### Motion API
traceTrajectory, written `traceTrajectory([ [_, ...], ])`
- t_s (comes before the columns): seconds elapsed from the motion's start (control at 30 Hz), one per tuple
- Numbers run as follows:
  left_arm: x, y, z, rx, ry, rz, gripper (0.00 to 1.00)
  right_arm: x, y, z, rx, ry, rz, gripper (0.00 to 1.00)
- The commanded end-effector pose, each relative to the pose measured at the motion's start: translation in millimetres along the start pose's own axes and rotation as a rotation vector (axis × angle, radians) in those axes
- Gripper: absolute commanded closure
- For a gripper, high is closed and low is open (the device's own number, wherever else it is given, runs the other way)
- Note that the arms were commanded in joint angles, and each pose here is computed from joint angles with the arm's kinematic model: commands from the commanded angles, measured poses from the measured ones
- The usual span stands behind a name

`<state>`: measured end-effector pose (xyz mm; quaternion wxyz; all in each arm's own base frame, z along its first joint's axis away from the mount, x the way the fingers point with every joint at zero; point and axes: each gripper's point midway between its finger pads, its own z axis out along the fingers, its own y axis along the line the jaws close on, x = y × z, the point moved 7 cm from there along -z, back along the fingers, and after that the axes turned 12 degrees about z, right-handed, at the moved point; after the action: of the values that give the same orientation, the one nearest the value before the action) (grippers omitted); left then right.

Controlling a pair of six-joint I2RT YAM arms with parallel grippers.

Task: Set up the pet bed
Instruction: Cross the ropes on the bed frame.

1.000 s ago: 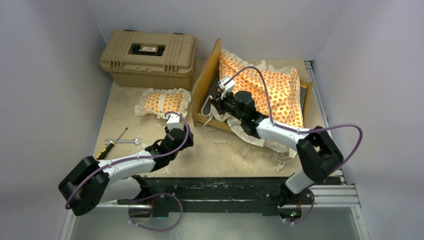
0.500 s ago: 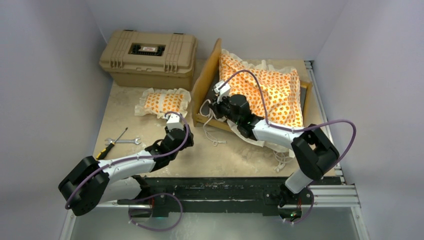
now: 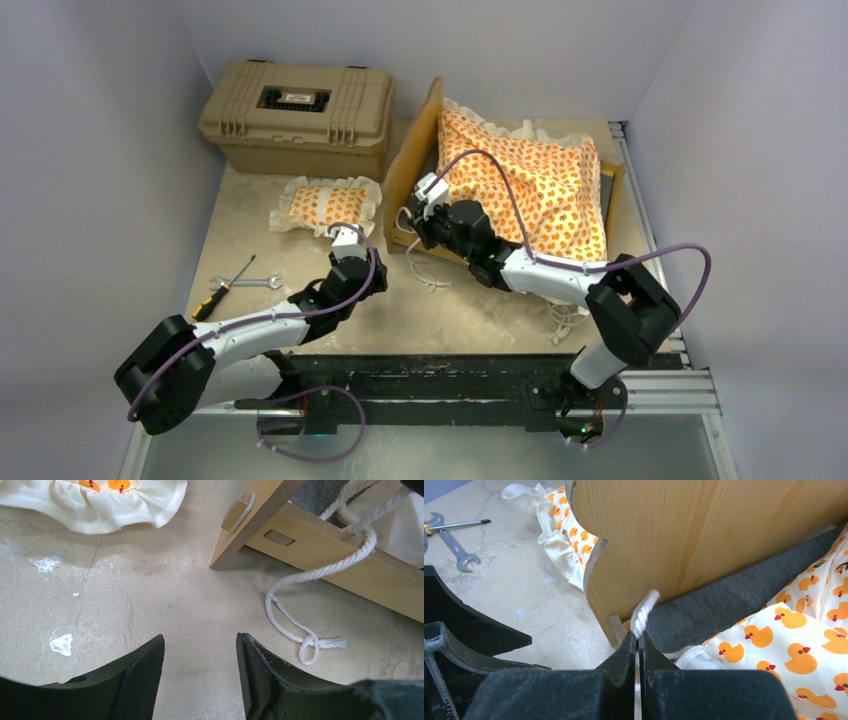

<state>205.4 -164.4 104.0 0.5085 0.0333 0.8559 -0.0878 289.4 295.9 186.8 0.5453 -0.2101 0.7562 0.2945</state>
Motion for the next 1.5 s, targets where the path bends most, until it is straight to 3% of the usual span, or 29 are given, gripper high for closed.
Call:
traceTrajectory([
  [0.0,-6,1,-1,0.0,-0.034,-0.033,0.46,5,-5,1,0.045,-0.013,-0.003,1.0],
  [0.33,-6,0,-1,0.003,-0.034,-0.032,0.46,20,-16,6,0.137,0.027,0.012,1.0],
  [0.77,-12,-8,1,0.055,-0.041,-0.014,0.46,-31,-2,-27,0.083,-0.061,0.022,1.0],
  [0.8,-12,-10,1,0.064,-0.043,-0.013,0.45,-31,0,-30,0.076,-0.058,0.037,0.69],
  [0.83,-13,-11,1,0.07,-0.045,-0.015,0.45,-30,0,-33,0.071,-0.051,0.041,0.58],
  [0.87,-14,-12,2,0.076,-0.047,-0.014,0.45,-28,0,-35,0.066,-0.044,0.042,0.55],
  [1.03,-15,-15,3,0.088,-0.049,-0.016,0.45,-14,0,-32,0.052,-0.008,0.046,0.62],
  [1.3,-17,-12,1,0.084,-0.059,-0.01,0.45,-10,6,-21,0.005,0.022,0.072,0.61],
  [1.47,-23,-19,6,0.103,-0.08,-0.003,0.45,10,7,-39,-0.005,0.07,0.142,0.6],
])
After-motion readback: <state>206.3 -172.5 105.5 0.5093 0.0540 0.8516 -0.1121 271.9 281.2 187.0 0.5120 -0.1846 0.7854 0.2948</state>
